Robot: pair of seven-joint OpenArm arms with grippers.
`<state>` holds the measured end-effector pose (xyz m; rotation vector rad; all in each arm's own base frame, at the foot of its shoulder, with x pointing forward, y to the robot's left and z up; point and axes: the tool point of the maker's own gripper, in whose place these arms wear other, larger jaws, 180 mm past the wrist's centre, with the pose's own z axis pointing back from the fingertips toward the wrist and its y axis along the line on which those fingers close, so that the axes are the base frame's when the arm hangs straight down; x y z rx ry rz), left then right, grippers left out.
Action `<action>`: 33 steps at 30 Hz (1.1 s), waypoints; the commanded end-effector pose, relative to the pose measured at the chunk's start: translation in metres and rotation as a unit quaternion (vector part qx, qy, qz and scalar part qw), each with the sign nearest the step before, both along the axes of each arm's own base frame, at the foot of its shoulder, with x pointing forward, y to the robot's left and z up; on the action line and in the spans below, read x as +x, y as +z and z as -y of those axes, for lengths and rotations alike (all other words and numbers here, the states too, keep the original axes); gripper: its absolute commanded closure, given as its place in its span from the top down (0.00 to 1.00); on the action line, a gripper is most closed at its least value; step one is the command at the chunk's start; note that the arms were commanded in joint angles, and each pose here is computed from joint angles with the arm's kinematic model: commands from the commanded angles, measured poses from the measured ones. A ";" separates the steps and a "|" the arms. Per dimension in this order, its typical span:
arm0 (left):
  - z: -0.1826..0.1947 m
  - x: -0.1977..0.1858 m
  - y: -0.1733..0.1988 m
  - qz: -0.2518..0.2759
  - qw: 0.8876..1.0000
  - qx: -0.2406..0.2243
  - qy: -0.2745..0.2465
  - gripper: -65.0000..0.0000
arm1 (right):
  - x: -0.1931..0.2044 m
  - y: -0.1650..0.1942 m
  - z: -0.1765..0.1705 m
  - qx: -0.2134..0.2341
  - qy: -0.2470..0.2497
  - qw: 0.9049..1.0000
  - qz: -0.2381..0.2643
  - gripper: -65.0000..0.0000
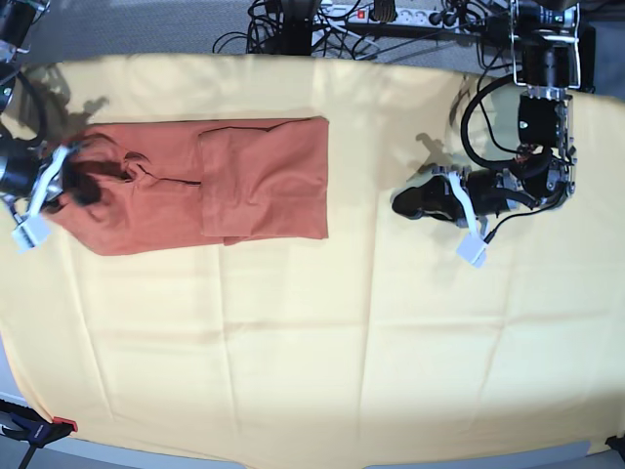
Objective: Fold the T-shirt properly
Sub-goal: 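Fold the strip's other end over the stack with the right gripper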
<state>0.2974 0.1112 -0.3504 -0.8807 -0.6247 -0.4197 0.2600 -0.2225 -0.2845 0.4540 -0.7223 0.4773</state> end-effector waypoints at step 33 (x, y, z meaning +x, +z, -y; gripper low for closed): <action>-0.003 0.007 0.015 0.022 1.000 -0.015 0.003 0.00 | 0.009 0.003 -0.212 0.141 0.120 0.979 0.080 0.04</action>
